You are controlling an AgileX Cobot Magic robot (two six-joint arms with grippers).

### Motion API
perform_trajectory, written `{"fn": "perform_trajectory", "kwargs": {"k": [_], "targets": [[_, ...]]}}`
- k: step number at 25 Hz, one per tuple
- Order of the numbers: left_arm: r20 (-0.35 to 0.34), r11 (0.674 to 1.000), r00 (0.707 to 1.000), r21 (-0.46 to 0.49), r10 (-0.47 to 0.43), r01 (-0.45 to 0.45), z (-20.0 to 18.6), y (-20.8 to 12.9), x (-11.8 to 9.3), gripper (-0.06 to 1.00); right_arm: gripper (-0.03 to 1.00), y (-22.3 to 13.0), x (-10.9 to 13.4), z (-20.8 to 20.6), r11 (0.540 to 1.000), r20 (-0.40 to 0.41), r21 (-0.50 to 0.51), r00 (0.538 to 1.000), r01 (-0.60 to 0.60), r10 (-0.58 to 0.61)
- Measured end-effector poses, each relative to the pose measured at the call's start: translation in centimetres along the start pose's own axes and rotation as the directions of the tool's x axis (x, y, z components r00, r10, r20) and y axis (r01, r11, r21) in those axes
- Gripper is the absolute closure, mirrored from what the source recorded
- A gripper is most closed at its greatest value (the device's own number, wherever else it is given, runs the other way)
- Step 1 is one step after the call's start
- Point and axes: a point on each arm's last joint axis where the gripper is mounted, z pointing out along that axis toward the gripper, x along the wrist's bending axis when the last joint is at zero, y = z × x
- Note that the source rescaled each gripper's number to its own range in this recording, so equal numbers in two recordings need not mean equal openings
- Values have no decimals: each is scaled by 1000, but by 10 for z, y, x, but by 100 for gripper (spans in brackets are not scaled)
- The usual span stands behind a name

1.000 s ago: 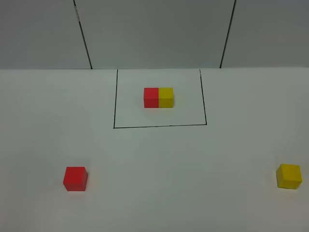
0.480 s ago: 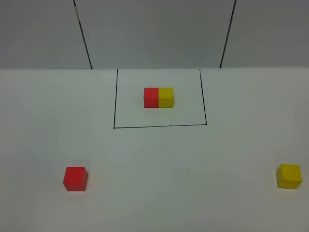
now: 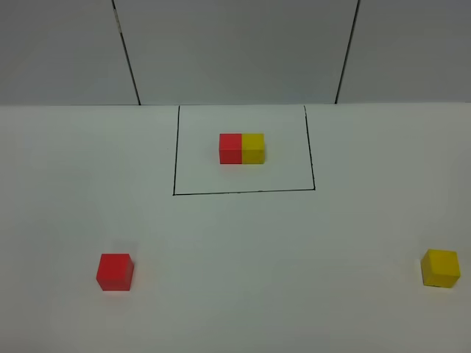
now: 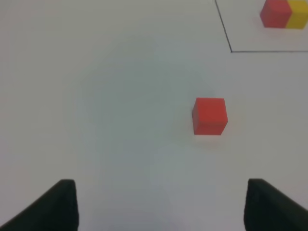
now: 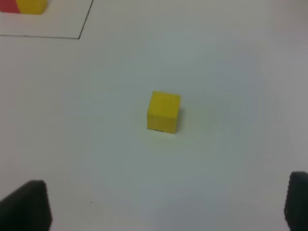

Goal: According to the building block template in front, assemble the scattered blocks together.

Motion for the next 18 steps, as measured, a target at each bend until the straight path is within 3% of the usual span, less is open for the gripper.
{"fn": "perform_trajectory", "kwargs": {"k": [4, 9, 13, 18], "targets": [[25, 977, 998, 204, -62, 55, 30, 43, -3, 30, -3, 0, 0, 0, 1000, 0, 0, 1000, 0, 0], [105, 885, 977, 450, -183, 117, 96, 95, -12, 30, -3, 0, 0, 0, 1000, 0, 0, 1000, -2, 2], [174, 818, 973, 574, -152, 25, 151, 114, -30, 30, -3, 0, 0, 0, 1000, 0, 0, 1000, -2, 2], [116, 756, 992, 654, -53, -36, 207, 119, -53, 30, -3, 0, 0, 0, 1000, 0, 0, 1000, -2, 2]]}}
